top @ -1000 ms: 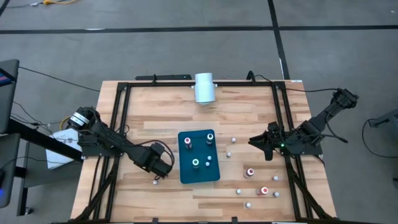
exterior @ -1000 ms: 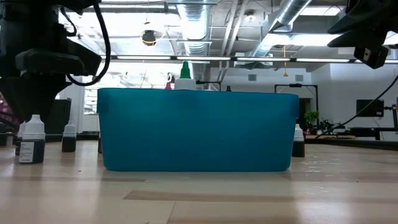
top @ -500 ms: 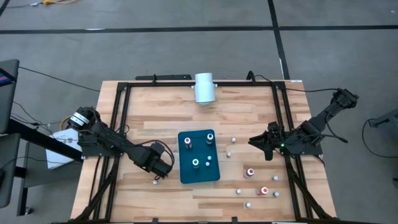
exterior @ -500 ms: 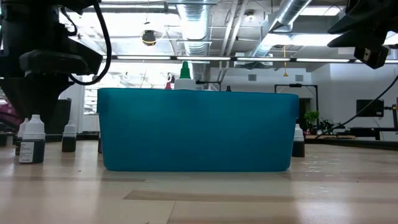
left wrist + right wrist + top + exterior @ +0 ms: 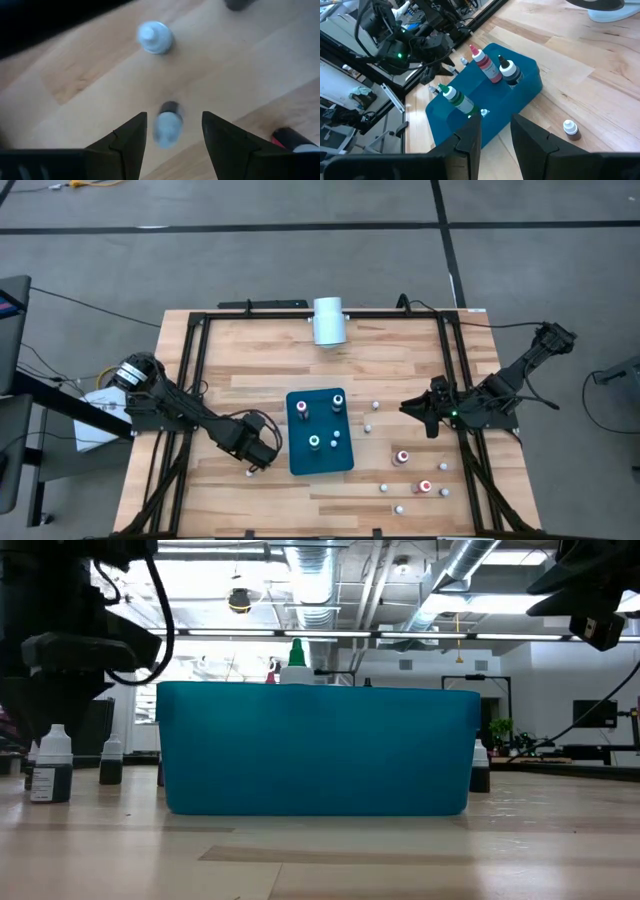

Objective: Pick & Place food coloring
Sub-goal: Put the left small black food coloring bottle into the blue bin

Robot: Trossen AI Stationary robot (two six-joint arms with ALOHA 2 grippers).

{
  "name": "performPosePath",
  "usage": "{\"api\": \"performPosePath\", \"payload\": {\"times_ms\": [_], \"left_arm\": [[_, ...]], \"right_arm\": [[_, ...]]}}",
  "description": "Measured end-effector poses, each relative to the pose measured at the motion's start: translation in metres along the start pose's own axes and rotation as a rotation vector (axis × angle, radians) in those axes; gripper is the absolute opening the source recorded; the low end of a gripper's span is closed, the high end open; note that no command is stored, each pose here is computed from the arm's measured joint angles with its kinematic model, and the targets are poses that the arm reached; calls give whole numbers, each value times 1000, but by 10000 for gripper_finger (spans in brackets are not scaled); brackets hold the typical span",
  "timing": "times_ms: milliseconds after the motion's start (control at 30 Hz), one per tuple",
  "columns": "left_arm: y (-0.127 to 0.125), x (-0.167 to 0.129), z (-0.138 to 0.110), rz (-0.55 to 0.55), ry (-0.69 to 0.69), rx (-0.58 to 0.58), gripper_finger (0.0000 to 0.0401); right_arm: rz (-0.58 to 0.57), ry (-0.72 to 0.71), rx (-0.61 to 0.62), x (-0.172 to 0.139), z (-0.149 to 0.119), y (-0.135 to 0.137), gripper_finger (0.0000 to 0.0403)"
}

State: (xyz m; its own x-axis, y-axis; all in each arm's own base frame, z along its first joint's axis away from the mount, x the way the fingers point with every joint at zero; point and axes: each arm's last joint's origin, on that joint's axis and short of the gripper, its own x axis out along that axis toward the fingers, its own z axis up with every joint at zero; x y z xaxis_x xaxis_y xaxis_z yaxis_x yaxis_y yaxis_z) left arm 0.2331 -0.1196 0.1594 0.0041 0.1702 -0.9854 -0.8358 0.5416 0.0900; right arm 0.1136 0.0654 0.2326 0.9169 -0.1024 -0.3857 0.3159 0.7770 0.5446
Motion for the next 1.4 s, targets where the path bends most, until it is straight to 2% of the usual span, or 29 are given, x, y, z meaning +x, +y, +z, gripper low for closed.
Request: {"api": "performPosePath", "payload": {"times_ms": [433, 1033, 1400], "left_arm": [[-4, 12, -4, 46, 47, 24, 183], [-6, 17, -4, 70, 39, 52, 181], [-5, 18, -4, 83, 27, 61, 121]], "right_arm": [[-6, 4, -6, 0, -1, -1, 95], [-10, 6, -10, 0, -1, -1, 95], [-10, 6, -9, 0, -1, -1, 95]]}}
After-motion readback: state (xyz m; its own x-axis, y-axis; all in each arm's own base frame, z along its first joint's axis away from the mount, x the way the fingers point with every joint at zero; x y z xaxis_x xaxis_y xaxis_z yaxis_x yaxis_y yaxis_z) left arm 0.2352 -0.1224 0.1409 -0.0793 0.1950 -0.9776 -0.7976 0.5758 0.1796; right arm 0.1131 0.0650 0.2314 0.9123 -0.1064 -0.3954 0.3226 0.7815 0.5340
